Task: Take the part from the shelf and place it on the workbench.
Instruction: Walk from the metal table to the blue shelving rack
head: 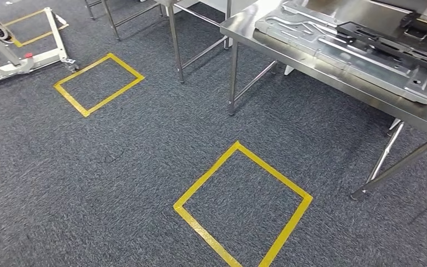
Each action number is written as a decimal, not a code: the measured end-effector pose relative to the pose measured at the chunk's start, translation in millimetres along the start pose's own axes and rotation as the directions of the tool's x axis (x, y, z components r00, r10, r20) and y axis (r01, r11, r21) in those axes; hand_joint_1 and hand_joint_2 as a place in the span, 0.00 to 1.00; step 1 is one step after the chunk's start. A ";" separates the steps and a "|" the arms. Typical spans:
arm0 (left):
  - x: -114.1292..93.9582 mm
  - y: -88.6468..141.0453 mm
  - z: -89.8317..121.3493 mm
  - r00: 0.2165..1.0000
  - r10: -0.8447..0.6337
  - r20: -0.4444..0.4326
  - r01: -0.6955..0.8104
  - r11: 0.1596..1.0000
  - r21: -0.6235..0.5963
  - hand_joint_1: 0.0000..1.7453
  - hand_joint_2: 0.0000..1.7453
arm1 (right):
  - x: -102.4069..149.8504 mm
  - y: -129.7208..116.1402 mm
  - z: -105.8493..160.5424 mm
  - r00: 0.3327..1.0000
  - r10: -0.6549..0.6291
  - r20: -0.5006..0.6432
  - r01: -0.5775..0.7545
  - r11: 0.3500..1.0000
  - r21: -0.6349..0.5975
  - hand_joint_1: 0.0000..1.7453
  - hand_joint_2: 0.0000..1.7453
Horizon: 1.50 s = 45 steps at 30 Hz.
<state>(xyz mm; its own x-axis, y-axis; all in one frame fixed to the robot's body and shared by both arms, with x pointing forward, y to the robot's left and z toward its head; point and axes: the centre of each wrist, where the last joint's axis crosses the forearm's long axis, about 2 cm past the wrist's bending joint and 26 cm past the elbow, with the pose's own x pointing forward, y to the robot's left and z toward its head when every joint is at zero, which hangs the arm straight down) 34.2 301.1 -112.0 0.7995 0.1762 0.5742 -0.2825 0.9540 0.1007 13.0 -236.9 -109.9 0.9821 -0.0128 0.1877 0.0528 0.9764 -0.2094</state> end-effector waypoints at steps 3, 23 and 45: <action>-1.0 1.0 0.4 1.000 -0.004 -0.003 0.004 1.000 0.001 0.00 0.00 | 0.4 0.8 0.1 1.000 0.001 0.000 -0.001 1.000 0.007 0.00 0.00; -1.9 -0.7 1.2 1.000 -0.022 -0.019 0.022 1.000 0.005 0.00 0.00 | 0.7 2.8 0.5 1.000 0.019 -0.006 -0.018 0.999 0.042 0.00 0.00; -1.3 1.6 0.6 0.999 -0.027 -0.026 0.027 1.000 0.012 0.00 0.00 | 3.7 2.5 0.0 1.000 0.029 0.006 -0.029 0.998 0.048 0.00 0.00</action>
<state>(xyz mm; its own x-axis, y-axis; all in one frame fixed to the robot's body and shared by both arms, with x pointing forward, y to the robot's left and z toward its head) 32.4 302.3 -112.1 0.8205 0.1570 0.5496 -0.2672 0.9554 0.1260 16.7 -234.5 -109.8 0.9821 0.0168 0.1878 0.0153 0.9856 -0.1686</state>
